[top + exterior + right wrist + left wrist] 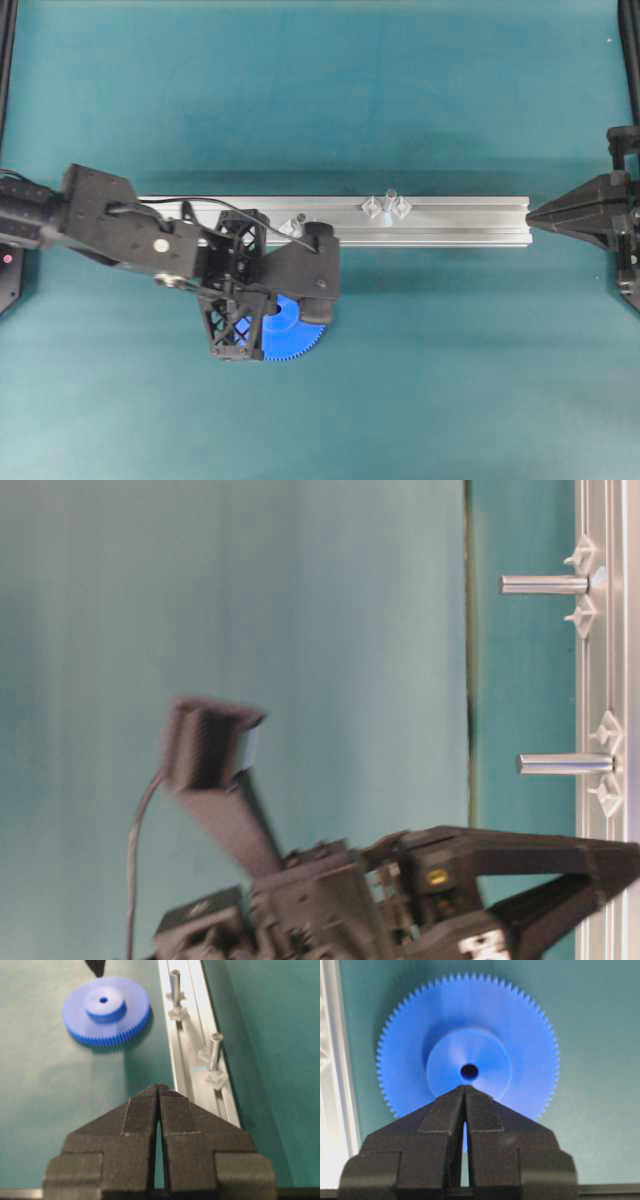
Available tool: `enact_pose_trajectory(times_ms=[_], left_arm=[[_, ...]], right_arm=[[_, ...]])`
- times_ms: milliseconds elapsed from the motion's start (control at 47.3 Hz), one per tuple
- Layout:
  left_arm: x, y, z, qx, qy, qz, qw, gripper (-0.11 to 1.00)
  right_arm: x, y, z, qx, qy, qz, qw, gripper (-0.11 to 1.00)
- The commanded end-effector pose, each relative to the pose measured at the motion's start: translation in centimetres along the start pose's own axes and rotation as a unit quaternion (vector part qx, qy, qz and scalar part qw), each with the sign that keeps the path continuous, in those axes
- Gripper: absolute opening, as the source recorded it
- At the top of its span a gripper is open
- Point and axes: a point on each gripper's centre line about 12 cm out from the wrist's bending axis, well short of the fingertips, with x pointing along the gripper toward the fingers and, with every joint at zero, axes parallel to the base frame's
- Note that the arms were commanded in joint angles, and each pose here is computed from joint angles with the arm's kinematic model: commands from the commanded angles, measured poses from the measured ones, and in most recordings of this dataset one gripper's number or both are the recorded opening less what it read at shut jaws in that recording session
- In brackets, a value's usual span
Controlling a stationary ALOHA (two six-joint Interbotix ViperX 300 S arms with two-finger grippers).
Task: Find the location of the shaft and insert the large gear.
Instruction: 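Position the left gripper above the blue gear's hub and descend, then close the left gripper fingers around the blue gear's hub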
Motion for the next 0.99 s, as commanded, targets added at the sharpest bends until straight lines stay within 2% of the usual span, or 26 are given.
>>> enact_pose_trajectory(times_ms=[0, 296, 972], left_arm=[[-0.9, -0.3, 1.1, 0.005, -0.004, 0.000, 1.0000, 0.00], [-0.1, -0.4, 2.1, 0.007, 0.011, 0.001, 0.9999, 0.00], [0.8, -0.6, 1.4, 0.015, 0.028, 0.001, 0.9995, 0.00]], right_arm=[[0.1, 0.0, 0.4, 0.006, -0.004, 0.000, 1.0000, 0.00], [0.1, 0.0, 0.4, 0.006, -0.004, 0.000, 1.0000, 0.00], [0.0, 0.0, 0.3, 0.005, -0.003, 0.000, 1.0000, 0.00]])
